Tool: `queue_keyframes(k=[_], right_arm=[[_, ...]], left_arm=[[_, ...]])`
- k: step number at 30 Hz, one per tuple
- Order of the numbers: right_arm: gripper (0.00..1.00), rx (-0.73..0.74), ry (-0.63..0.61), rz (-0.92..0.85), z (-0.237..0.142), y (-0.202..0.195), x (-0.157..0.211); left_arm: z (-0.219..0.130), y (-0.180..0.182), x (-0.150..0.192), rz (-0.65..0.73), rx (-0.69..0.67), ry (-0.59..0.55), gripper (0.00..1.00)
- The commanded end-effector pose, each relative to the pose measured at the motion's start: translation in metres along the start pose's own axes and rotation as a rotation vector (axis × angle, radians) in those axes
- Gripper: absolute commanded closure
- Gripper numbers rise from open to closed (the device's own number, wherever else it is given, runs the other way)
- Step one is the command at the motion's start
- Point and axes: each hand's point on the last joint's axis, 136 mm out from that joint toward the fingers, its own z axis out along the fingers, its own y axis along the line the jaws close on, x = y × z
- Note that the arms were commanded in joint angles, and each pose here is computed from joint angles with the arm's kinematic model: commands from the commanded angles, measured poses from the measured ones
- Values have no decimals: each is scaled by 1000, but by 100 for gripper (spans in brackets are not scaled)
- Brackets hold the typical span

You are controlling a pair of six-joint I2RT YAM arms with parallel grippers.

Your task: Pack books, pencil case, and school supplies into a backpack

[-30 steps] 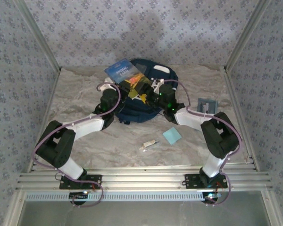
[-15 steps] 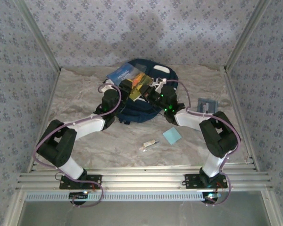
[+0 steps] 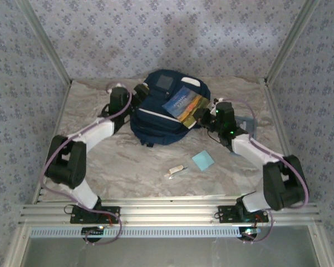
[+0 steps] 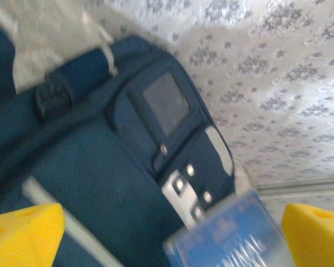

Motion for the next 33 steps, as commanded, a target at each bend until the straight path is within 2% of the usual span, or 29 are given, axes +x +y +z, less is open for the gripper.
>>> queue_keyframes(k=[1, 4, 9, 12, 17, 24, 26, 30, 31, 33], right_arm=[[100, 99, 62, -152, -24, -14, 7], [100, 145, 95, -154, -36, -27, 9], [100, 164, 107, -158, -49, -34, 9], [100, 168, 108, -156, -52, -34, 10], [100, 172, 105, -193, -55, -33, 10], [100, 175, 70, -221, -62, -27, 2], [100, 172, 66, -223, -62, -25, 0], [100, 171, 60, -231, -61, -23, -3], [100, 174, 61, -234, -62, -23, -4], [100, 185, 64, -243, -65, -24, -4]], left_arm=[[24, 19, 17, 254, -92, 172, 1], [53, 33, 15, 385, -193, 250, 2], [93, 70, 8, 512, -372, 371, 9], [114, 81, 4, 580, -420, 412, 11], [133, 109, 6, 575, -477, 517, 14], [137, 148, 17, 514, -531, 583, 15], [137, 149, 28, 496, -517, 615, 26], [135, 151, 41, 438, -513, 645, 80], [133, 151, 41, 423, -524, 646, 96], [126, 154, 37, 398, -562, 624, 100]])
